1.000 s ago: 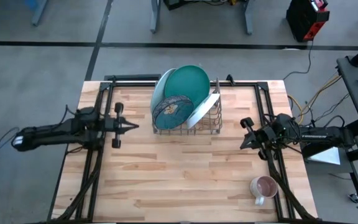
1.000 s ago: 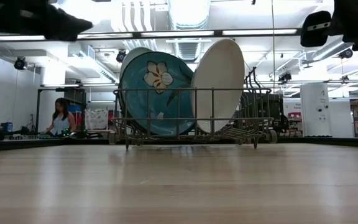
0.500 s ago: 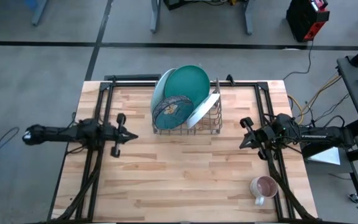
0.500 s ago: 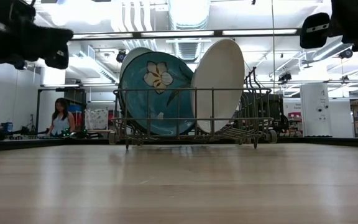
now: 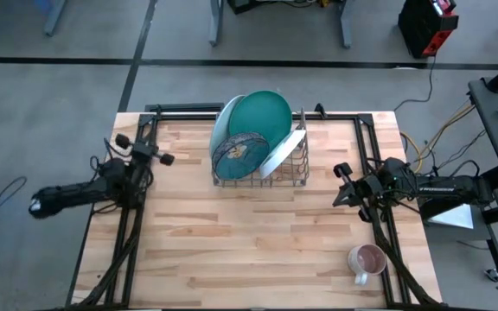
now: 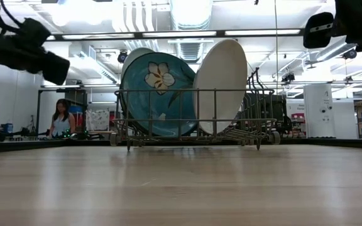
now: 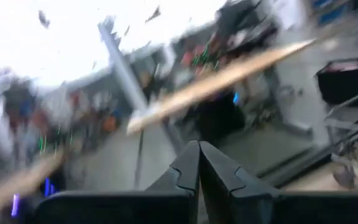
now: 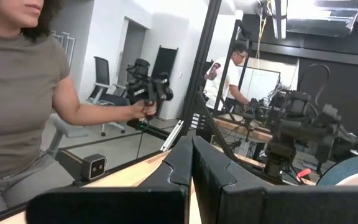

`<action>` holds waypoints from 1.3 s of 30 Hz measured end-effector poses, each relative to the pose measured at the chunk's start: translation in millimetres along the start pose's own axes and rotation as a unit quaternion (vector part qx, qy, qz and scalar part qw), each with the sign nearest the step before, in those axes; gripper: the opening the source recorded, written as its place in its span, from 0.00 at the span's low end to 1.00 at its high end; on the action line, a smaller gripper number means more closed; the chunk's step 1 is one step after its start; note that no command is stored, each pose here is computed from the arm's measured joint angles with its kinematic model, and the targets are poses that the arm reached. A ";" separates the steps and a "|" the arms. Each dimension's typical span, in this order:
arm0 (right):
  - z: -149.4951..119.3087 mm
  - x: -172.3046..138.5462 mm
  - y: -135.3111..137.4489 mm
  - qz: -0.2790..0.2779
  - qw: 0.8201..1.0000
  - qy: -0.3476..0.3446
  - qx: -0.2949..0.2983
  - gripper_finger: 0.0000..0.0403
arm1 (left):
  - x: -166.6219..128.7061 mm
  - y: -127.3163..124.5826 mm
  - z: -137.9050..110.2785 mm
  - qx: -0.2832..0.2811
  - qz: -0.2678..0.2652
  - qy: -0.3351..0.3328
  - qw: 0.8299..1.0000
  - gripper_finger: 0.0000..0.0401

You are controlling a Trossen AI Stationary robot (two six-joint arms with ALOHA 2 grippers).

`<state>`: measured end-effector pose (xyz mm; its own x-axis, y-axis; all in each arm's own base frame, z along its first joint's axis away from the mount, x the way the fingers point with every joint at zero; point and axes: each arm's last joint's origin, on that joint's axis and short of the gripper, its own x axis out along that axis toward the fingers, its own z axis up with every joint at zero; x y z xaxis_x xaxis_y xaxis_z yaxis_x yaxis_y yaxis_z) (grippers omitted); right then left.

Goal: Sort dishes
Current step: Return to Home Position

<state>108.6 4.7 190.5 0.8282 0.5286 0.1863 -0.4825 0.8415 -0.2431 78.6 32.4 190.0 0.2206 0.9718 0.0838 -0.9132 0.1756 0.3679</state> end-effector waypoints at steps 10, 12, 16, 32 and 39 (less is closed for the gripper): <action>-0.3 0.4 -0.3 0.000 1.000 0.001 0.001 0.00 | 36.3 25.0 -9.4 0.065 0.078 -0.032 0.994 0.00; -0.3 0.3 -0.2 0.000 1.000 0.002 -0.001 0.00 | 43.3 29.2 -12.0 0.070 0.050 -0.053 0.995 0.00; -0.5 0.4 -0.3 0.000 1.000 0.002 0.012 0.00 | 54.2 44.3 -12.0 0.075 0.046 -0.064 0.994 0.00; -0.7 0.5 -0.3 0.000 0.999 0.003 0.033 0.00 | 67.1 62.5 -4.2 -0.068 0.051 -0.038 0.996 0.00; -0.7 0.5 -0.3 0.000 0.999 0.003 0.033 0.00 | 71.1 60.6 -8.4 -0.079 0.051 -0.017 0.995 0.00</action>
<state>109.3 4.6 190.0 0.8295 0.5286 0.1803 -0.5007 0.8469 -0.1791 36.1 113.4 210.5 0.1326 0.9806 0.1446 -0.9733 0.1012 0.2059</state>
